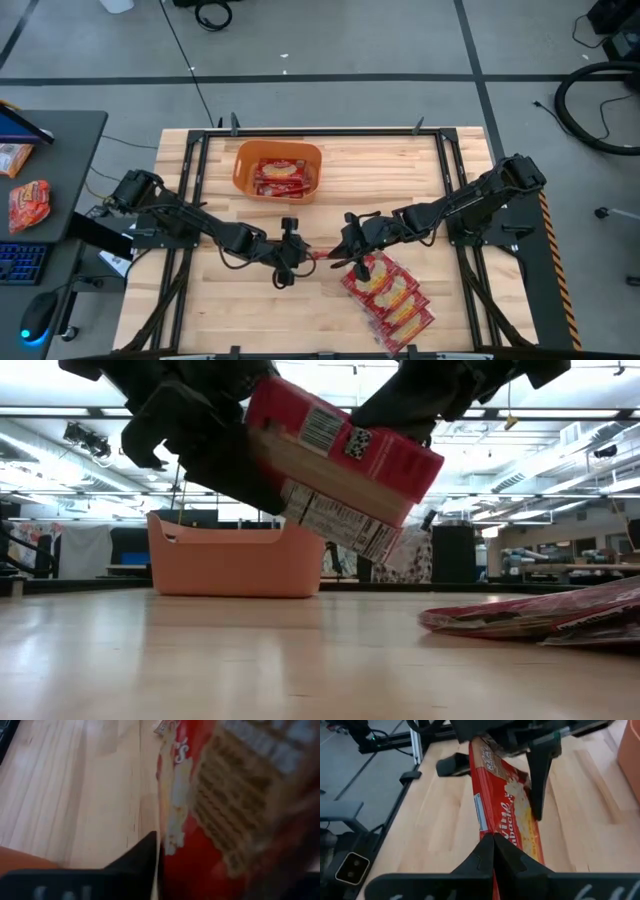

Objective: Sort popcorn bags into baskets
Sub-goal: Put the popcorn bag into the orange bin

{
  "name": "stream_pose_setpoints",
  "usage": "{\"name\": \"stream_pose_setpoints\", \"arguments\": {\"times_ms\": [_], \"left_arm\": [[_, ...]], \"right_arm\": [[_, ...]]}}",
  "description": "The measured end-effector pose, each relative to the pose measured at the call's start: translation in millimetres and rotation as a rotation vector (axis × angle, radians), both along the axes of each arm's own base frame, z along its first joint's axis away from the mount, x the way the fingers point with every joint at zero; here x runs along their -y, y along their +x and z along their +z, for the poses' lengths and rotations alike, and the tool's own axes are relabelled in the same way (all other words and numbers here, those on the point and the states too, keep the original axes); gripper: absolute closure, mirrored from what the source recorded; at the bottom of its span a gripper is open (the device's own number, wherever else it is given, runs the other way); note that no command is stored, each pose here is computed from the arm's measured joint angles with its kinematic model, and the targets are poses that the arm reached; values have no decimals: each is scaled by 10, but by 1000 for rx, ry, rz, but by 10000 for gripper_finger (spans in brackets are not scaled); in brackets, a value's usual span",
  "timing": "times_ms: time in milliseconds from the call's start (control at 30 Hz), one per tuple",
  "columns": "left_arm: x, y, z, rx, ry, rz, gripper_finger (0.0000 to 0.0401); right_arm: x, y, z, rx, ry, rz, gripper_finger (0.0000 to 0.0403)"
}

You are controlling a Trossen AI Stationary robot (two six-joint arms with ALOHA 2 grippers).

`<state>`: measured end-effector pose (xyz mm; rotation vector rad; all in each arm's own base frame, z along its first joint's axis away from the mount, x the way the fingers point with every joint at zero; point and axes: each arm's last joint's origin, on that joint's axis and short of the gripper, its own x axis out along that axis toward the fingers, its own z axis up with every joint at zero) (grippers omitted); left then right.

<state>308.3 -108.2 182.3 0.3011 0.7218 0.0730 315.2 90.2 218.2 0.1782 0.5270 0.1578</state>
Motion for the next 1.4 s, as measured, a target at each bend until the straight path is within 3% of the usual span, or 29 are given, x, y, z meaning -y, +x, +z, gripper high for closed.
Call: {"name": "stream_pose_setpoints", "arguments": {"times_ms": [167,433,633,867,1033,1233,1400], "left_arm": [[2,-4,-3,-5,1,-2,369],[-30,-109,154,-9,5,-3,362],[-128,-303,502,47,69,2,362],[-398,-546,863,77,243,24,363],[-757,-619,944,23,253,70,362],[-1209,-650,942,11,185,44,361],[-1557,-834,688,10,242,123,361]], "right_arm": [[3,4,9,12,-9,-10,377],[64,-122,133,-22,-20,-18,275],[206,-461,444,-41,-92,-157,223],[224,-719,606,-33,-176,-276,215],[150,-692,554,-45,-186,-253,219],[75,-595,392,-100,-215,-233,220],[35,-533,286,-129,-231,-224,221]]}}
